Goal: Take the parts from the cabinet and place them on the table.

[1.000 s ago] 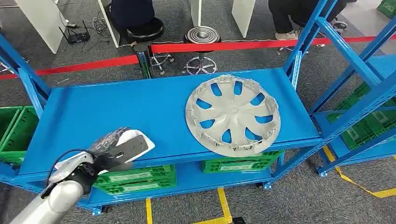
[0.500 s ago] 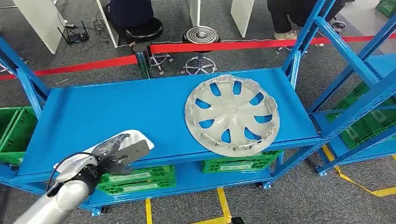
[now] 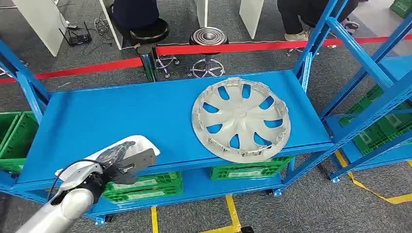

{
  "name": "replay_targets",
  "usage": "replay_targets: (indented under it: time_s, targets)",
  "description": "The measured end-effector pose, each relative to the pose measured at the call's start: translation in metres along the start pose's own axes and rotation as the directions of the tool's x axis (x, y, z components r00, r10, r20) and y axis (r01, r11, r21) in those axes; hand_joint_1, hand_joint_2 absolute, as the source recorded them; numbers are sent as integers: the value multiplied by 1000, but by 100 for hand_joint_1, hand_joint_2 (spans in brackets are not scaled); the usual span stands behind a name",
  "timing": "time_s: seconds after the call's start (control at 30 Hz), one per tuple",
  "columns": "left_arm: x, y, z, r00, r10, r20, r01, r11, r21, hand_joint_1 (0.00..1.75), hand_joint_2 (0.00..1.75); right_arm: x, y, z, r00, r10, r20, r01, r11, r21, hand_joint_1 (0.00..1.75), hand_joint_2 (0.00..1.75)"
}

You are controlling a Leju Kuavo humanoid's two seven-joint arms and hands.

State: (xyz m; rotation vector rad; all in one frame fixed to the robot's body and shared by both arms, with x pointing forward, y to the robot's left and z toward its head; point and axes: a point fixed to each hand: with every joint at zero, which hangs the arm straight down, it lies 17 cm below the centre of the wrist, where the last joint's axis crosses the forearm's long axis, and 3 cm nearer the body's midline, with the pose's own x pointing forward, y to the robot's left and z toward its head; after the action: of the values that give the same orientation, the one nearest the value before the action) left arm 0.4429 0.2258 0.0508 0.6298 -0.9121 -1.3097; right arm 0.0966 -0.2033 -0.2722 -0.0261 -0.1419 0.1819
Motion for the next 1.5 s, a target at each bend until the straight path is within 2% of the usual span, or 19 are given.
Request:
replay_targets:
  time_s: [0.47,0.5,0.53,0.67,0.7,0.73,1.5]
  targets:
    - [0,0,0,1000,-10,0,10,1000,-2,0,175,0,0,0,1000,-2,-1,2,1000,0,0,175]
    - [0,0,0,1000,-10,0,10,1000,-2,5,175,0,0,0,1000,-3,-1,3,1000,0,0,175]
    - [0,0,0,1000,-10,0,10,1000,-2,23,175,0,0,0,1000,-4,-1,4,1000,1,0,175]
    - [0,-1,1,1000,-7,2,7,1000,-5,23,175,0,0,0,1000,-8,-2,8,1000,0,0,175]
    - [1,-1,1,1000,-6,2,6,1000,-7,164,175,0,0,0,1000,-8,-2,8,1000,0,0,175]
    - [1,-1,1,1000,-6,3,6,1000,-8,175,175,0,0,0,1000,-8,-2,8,1000,-1,0,175]
    - [10,18,4,999,9,34,-10,1000,28,175,175,0,-1,0,1000,-10,-2,10,1000,-7,0,175]
